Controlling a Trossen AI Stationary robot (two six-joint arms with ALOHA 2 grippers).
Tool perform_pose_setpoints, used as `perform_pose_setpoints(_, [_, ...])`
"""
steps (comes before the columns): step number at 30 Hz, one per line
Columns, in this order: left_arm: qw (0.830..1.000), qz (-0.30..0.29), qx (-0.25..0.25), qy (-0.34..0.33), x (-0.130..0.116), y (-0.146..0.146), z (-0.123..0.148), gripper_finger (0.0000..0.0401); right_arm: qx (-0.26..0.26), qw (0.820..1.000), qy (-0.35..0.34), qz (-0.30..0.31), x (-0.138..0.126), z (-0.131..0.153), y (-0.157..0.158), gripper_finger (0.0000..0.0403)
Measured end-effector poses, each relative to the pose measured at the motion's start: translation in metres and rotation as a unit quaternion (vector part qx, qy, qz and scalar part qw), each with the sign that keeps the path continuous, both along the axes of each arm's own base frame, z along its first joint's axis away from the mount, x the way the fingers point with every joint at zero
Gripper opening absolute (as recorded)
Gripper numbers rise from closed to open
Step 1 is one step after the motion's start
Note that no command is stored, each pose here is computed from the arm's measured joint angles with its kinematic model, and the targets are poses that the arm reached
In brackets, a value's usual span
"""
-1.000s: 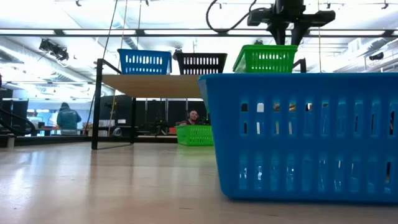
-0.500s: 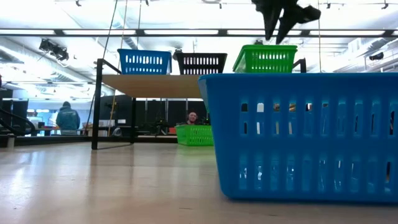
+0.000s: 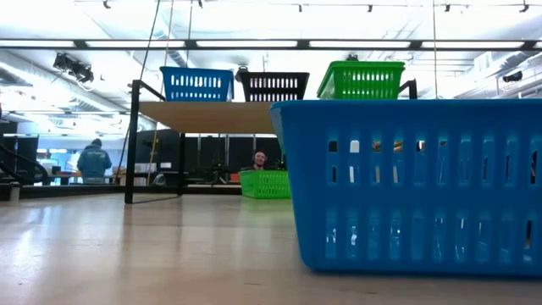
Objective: Stack baskets on shelf by color
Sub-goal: Stack the left blue bin on top of the blue bin on the shelf
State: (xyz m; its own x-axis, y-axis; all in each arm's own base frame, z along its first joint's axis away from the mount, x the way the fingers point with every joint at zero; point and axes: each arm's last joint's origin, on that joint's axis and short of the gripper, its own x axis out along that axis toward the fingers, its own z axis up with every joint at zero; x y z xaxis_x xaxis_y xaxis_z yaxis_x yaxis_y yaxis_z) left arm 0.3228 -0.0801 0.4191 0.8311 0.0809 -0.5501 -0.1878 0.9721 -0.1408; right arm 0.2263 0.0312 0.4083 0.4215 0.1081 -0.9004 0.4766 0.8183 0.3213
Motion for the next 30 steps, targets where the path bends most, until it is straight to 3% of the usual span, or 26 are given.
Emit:
perform_pose_setpoints(6, [0.997, -0.064, -0.049, 0.009, 0.025, -0.022, -0.020, 0.0154, 0.005, 0.997, 0.008, 0.079, -0.018, 0.003, 0.037, 0.0139])
perform_pose_setpoints(13, [0.995, -0.067, -0.075, 0.014, 0.041, -0.055, -0.042, 0.0154, -0.026, 0.989, 0.029, 0.141, -0.045, 0.004, 0.063, 0.0139])
perform_pose_setpoints(20, [0.990, -0.108, -0.084, 0.044, 0.052, -0.078, -0.066, 0.0156, -0.014, 0.989, 0.023, 0.145, -0.064, 0.007, 0.087, 0.0140])
perform_pose_setpoints(25, [0.983, -0.128, -0.111, 0.072, 0.058, -0.085, -0.080, 0.0168, -0.048, 0.986, 0.005, 0.159, -0.073, 0.004, 0.105, 0.0140])
perform_pose_setpoints(30, [0.978, -0.155, -0.119, 0.075, 0.066, -0.103, -0.096, 0.0178, -0.066, 0.989, 0.009, 0.133, -0.078, -0.006, 0.113, 0.0140])
